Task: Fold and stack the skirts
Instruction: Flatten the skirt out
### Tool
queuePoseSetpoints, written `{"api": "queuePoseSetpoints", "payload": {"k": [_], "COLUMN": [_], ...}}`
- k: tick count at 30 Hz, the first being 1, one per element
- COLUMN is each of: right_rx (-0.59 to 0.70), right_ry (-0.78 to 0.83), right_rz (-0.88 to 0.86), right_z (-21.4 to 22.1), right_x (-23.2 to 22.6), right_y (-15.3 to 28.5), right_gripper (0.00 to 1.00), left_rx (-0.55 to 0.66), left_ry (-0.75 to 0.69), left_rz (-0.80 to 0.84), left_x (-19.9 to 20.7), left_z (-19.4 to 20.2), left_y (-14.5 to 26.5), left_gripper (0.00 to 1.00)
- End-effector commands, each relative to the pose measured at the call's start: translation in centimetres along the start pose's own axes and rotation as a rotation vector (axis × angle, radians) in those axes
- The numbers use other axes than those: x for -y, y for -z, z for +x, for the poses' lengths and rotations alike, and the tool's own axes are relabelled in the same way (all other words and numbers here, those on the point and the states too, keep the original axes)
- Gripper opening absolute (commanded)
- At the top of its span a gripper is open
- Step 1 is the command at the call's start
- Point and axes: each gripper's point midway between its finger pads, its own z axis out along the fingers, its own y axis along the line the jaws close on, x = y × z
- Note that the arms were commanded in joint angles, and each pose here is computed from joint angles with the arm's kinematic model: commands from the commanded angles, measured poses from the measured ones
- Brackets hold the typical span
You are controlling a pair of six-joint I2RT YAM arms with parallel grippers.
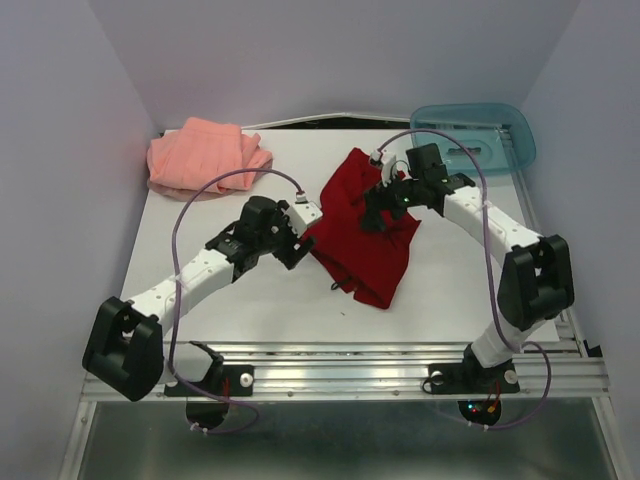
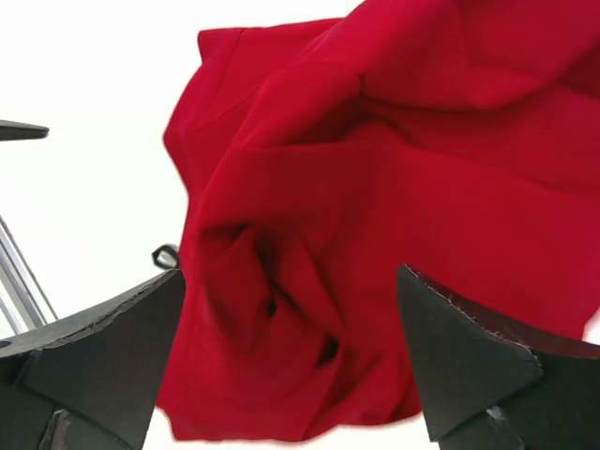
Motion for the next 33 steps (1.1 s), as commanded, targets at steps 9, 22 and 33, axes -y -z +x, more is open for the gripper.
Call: {"api": "queuePoseSetpoints", "payload": {"k": [9,22,33], "right_rx": [-0.145,-0.247,-0.303], "right_ry": [0.182,0.236,0.251], "right_rz": [0.175,0.208,0.354], "right_z": [5.8,12.6,13.6], "right_x": [-4.7,-8.0,-4.8], "right_y": [10.7,5.1,0.4], "right_gripper": [0.89,0.87,0.51], "left_rx": [-0.172,-0.333,-0.240], "left_ry": [0.320,0.451,0.465], "left_rz": [0.038,0.055,0.097], "left_x": [-1.1,-3.1,-2.8], "left_z": [2.9,8.0,6.7], "left_y": [1.3,-1.9,-3.3], "left_gripper": [0.80,0.76,0.79]}}
